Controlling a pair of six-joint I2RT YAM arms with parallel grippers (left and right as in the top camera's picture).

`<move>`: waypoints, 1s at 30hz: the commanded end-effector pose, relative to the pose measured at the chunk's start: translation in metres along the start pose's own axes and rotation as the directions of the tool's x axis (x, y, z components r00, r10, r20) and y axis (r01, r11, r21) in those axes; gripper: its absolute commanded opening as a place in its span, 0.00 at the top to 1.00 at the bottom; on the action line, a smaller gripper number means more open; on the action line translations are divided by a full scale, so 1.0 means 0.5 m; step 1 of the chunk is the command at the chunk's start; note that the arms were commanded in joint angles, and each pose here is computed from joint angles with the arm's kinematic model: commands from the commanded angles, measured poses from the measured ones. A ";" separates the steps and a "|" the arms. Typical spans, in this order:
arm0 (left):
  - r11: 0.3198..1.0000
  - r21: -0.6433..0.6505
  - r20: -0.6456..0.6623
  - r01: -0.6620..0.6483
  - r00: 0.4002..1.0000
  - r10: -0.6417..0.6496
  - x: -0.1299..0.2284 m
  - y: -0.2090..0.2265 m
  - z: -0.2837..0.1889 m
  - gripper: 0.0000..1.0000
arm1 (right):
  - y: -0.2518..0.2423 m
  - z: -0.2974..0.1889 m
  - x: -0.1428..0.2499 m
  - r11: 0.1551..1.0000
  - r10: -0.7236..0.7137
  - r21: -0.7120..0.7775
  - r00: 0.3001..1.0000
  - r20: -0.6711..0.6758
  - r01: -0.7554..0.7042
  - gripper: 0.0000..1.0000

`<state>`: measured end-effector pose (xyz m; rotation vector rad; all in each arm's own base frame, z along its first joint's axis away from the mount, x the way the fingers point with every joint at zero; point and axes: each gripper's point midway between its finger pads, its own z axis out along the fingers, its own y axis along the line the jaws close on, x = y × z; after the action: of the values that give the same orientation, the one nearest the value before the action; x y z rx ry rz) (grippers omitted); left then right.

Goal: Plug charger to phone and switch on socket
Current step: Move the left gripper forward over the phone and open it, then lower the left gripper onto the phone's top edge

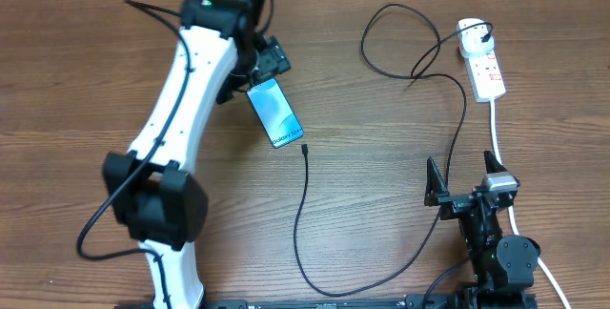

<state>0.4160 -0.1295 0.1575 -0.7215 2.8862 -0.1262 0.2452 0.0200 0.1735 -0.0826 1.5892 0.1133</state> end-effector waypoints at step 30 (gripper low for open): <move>0.971 -0.106 -0.168 -0.214 0.966 0.194 0.031 -0.019 0.253 0.00 | -0.004 0.001 0.005 1.000 0.007 0.011 1.000 0.000 -0.007 0.00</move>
<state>0.4275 -0.1515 0.0380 -0.4755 3.1081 0.0232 0.2452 0.0199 0.1735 -0.0823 1.5892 0.1130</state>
